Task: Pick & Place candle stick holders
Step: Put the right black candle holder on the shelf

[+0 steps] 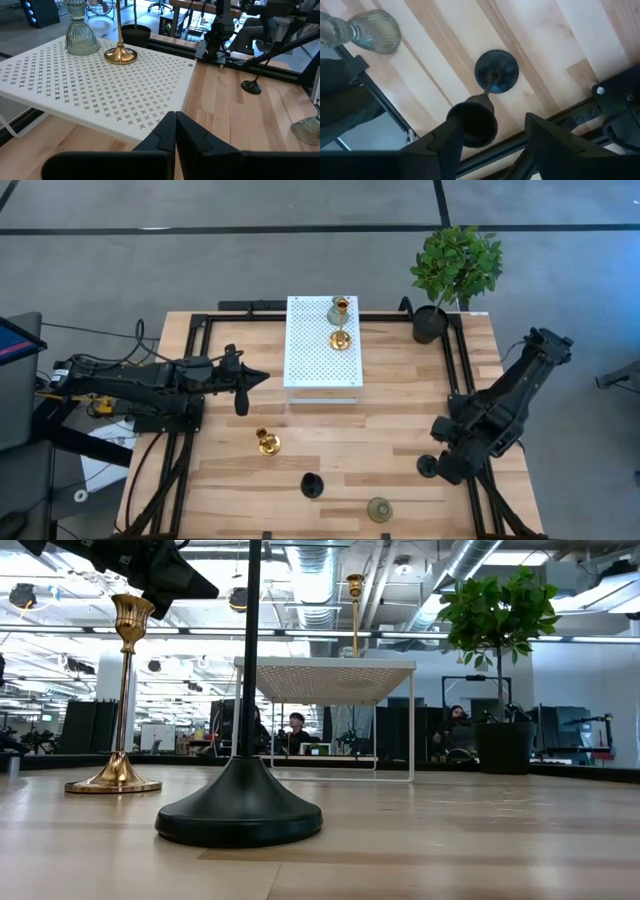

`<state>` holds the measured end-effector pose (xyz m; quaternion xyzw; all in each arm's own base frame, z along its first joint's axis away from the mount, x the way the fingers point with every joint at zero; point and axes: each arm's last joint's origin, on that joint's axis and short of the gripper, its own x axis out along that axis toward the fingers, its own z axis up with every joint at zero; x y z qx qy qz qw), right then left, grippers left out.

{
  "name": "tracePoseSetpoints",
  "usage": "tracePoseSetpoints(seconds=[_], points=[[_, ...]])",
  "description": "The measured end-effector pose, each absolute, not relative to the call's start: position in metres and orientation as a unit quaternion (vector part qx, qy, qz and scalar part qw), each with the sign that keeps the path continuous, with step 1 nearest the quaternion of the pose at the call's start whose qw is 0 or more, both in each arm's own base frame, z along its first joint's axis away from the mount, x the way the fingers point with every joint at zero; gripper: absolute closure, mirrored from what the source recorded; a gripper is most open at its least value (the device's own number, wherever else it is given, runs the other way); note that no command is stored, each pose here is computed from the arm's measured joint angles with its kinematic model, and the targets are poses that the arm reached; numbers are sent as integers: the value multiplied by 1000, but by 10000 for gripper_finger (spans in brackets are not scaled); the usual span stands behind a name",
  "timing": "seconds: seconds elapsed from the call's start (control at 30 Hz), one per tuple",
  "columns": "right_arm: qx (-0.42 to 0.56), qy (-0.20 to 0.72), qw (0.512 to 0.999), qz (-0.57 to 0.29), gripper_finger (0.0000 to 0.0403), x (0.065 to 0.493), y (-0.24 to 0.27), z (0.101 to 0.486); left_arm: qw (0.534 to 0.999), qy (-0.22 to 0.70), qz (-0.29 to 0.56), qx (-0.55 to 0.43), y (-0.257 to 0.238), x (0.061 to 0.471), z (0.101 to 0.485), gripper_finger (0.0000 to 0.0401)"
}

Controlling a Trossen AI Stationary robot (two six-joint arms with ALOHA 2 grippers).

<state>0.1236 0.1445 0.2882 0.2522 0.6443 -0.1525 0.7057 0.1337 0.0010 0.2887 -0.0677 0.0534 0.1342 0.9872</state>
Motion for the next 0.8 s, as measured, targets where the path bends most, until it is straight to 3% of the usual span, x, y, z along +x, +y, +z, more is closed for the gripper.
tracePoseSetpoints(seconds=[0.27,0.47,0.8], points=[[219,658,703,-159,284,132,155,276,987,54,134,-68,1,134,289,393],[209,660,704,-156,381,133,156,275,987,54,134,-68,1,134,289,393],[263,636,713,-137,395,127,142,300,987,54,134,-68,1,134,289,393]])
